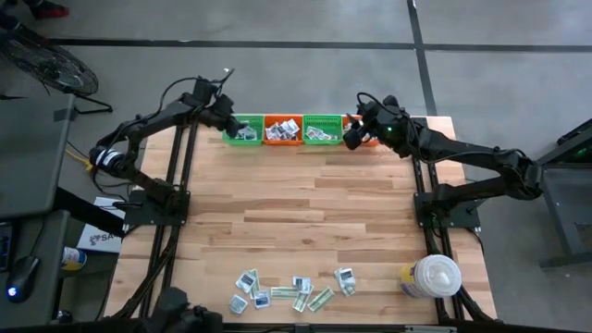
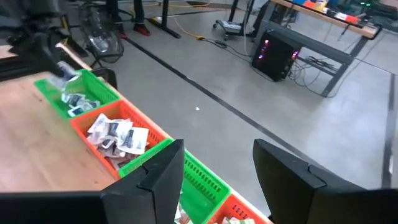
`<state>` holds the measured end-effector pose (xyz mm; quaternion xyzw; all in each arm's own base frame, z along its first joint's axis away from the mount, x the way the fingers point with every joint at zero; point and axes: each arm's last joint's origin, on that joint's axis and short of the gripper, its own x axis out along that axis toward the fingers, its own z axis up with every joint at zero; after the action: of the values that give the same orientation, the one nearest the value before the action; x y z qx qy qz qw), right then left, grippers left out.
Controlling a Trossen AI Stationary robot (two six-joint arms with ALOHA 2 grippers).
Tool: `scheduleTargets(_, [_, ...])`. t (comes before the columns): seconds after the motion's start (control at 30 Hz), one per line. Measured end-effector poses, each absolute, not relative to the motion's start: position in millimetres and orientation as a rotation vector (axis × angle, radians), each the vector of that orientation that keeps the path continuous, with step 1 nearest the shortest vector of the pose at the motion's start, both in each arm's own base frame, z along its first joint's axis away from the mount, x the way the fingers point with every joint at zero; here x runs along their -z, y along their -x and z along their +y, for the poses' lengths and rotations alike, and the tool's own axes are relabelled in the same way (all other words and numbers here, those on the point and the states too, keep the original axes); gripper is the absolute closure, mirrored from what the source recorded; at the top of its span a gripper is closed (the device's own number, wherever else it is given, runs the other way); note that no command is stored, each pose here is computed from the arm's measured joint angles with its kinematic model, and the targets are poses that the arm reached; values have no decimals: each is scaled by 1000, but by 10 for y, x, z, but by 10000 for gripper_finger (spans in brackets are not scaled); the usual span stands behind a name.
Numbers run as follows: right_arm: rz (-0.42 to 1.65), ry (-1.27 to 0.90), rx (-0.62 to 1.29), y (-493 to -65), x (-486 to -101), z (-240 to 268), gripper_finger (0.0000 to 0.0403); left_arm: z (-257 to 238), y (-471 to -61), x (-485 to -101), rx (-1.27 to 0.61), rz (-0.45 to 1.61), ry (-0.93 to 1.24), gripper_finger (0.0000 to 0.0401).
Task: Pick & Place First Aid Supplies
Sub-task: Put the blue alcohol pad in the left green bin, then put the gray towelette pack in the left orange bin
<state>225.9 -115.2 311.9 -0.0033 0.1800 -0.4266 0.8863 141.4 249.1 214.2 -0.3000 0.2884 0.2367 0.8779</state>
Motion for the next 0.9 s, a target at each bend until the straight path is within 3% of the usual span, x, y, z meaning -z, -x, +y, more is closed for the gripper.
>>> scheduleTargets(0.33, [377,-9,929,-2244,-3109,-1161,215,2559,-1424,-1936,-583,709,644,394])
scheduleTargets(0.73, [436,-91,842,-2237,-3030,-1127,214,2586,-1424,-1949,-619,711,590,313])
scheduleTargets(0.9, [485,-116,727,-2242,-2987,-1095,214,2588,-1441,-2137,-576,614,453,305])
